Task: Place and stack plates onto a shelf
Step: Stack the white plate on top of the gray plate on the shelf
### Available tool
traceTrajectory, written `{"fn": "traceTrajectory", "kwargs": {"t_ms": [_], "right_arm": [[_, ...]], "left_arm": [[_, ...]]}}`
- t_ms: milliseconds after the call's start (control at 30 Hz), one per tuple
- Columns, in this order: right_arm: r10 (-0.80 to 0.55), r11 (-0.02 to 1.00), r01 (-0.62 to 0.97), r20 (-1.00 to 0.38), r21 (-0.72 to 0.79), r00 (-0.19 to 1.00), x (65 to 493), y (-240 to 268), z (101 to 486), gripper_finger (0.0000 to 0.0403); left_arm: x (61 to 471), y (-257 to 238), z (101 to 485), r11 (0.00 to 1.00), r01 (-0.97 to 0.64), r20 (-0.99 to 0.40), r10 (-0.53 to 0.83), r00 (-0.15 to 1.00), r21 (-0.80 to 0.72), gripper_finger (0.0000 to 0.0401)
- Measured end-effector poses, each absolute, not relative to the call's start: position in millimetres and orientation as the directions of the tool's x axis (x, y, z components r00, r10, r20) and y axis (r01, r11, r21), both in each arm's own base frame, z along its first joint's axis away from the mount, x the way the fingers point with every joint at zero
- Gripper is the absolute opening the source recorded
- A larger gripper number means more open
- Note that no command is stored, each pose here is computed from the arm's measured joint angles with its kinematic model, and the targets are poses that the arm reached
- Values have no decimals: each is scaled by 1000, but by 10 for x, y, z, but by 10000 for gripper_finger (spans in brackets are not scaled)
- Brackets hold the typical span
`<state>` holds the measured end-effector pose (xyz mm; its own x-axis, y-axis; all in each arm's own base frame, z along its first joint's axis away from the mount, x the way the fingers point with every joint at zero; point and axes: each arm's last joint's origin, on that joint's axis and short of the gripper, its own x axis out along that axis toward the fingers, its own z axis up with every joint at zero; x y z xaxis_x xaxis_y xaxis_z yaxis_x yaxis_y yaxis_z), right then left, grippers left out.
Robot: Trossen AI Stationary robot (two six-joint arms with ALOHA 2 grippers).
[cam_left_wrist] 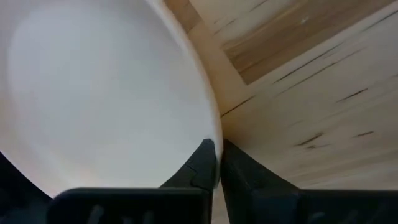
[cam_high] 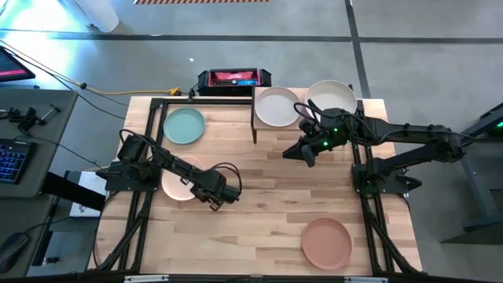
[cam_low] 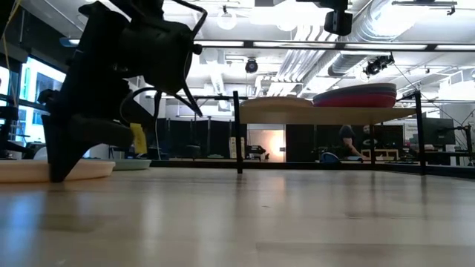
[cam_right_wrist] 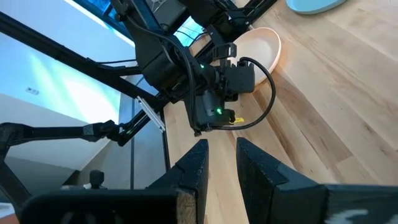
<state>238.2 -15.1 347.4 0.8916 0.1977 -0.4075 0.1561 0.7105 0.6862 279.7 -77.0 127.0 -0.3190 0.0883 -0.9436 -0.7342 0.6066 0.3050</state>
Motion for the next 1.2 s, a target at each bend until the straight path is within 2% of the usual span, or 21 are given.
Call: {"fn": "traceTrajectory", "kwargs": {"t_ms": [267, 700, 933, 1200], "right_arm": [[197, 711, 156, -407, 686, 892, 2382, -152, 3475, 64], [196, 693, 166, -405, 701, 893, 2384, -152, 3476, 64], [171, 686, 178, -393, 706, 904, 2392, -160, 3490, 64], [95, 696, 224, -396, 682, 913, 2392, -216, 3491, 64]], "left_arm": [[2823, -784, 1332, 655, -703, -951, 81, -298, 276, 4], [3000, -905, 1785, 790, -556, -961, 150, -233, 259, 2], [3043, -923, 2046, 859, -388, -939, 266, -219, 334, 1], [3083, -892, 2299, 898, -107, -896, 404, -181, 427, 1]]}}
